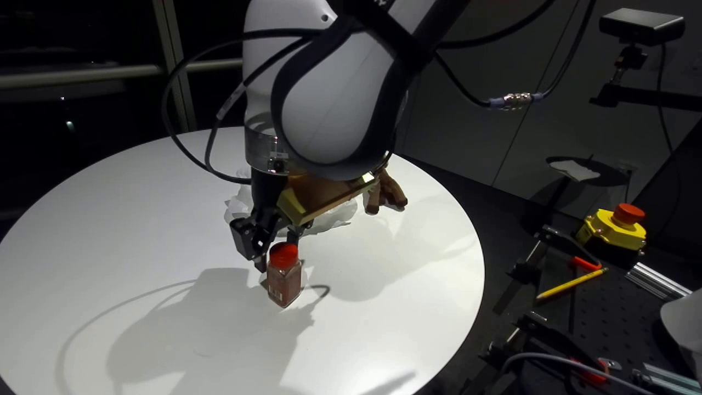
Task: Remove the objects in the plastic and put them on the table
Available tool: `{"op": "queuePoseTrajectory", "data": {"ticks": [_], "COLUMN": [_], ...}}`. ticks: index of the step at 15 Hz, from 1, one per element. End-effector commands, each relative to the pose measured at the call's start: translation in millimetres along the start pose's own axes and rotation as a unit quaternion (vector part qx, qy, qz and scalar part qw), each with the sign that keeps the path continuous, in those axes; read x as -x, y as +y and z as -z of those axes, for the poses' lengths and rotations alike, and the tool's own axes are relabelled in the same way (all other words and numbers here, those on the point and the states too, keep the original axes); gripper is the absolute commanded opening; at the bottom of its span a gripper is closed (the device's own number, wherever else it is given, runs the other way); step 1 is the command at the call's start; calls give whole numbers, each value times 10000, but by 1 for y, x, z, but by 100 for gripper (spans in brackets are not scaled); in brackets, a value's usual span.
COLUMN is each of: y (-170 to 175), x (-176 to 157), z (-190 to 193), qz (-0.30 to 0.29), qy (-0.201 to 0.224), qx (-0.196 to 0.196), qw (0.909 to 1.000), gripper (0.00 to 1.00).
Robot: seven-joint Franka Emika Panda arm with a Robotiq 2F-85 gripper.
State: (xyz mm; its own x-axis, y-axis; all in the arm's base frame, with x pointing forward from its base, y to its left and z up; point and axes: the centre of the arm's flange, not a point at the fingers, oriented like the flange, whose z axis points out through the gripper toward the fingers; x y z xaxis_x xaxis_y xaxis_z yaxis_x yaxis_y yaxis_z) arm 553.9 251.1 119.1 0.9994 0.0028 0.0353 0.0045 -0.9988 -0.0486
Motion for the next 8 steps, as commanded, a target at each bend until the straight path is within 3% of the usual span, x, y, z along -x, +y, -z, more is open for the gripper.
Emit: {"op": "queuePoseTrajectory", "data": {"ticks": [1,2,5,8], "y": [-1,4,34,86], "x": [-14,-22,-47,-76], "z": [27,35,52,49], "qz": [-15,-55,-397,-802], "qy": [402,430,463,429], "qx": [-22,-35,75,305], "qw": [9992,9991,9981,9954], "gripper": [95,100,100,100]}}
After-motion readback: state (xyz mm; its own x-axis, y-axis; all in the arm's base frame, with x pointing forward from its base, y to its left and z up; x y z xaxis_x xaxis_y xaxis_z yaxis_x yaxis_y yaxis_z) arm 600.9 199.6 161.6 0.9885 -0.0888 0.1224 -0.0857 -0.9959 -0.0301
